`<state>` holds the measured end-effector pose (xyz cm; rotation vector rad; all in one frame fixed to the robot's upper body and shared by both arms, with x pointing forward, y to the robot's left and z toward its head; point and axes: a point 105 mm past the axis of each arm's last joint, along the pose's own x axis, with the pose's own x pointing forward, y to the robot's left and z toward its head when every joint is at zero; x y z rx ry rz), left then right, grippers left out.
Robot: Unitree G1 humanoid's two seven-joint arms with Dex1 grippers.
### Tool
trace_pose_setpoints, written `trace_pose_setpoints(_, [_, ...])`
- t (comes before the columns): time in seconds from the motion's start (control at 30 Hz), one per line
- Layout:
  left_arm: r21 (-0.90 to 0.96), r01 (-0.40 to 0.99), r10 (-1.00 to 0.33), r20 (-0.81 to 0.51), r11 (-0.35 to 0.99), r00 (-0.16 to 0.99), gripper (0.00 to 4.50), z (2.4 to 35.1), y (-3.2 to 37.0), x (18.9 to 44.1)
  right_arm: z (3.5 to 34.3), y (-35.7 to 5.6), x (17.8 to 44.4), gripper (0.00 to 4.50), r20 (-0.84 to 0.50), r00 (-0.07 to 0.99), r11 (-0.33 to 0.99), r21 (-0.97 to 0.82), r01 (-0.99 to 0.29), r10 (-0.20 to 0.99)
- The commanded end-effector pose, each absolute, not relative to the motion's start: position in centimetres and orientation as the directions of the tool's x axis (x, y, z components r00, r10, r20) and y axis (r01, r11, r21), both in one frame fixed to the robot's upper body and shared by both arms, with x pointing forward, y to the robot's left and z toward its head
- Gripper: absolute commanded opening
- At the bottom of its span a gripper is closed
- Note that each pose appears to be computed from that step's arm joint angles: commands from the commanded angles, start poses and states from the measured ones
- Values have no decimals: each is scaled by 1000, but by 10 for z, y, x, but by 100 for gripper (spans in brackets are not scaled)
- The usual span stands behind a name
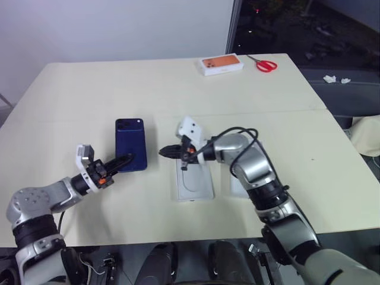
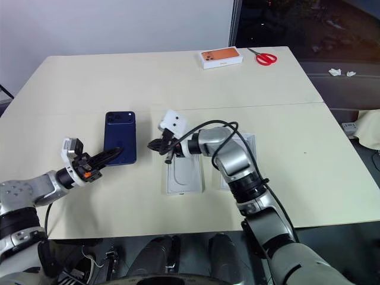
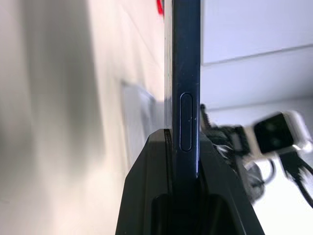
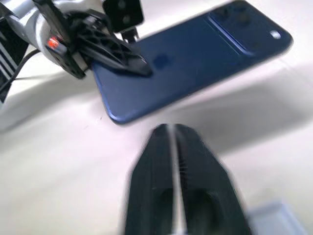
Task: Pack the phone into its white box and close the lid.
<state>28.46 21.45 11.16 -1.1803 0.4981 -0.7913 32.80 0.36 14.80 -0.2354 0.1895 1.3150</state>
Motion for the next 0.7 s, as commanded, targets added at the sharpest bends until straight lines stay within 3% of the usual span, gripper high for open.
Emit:
trace_pose_setpoints(0.03, [-922, 352, -772, 105, 161, 627, 0, 128, 212, 278, 160, -7, 325, 225, -251, 255, 233, -115, -966, 934])
trace_pose_setpoints(0.17, [-926, 333, -766, 84, 176, 638, 0, 124, 209, 278, 152, -24, 322, 422, -312, 264, 219, -172, -961, 913])
trace_pose_setpoints(0.5, [-923, 371, -807, 146, 97, 573, 0, 126, 175, 264, 150, -70, 311, 422, -318, 261, 199, -214, -956, 911])
trace_pose_setpoints(0.7, [-911, 392, -797, 142, 126, 586, 0, 134, 178, 273, 129, -70, 275, 422, -418, 102, 5, -226, -974, 903])
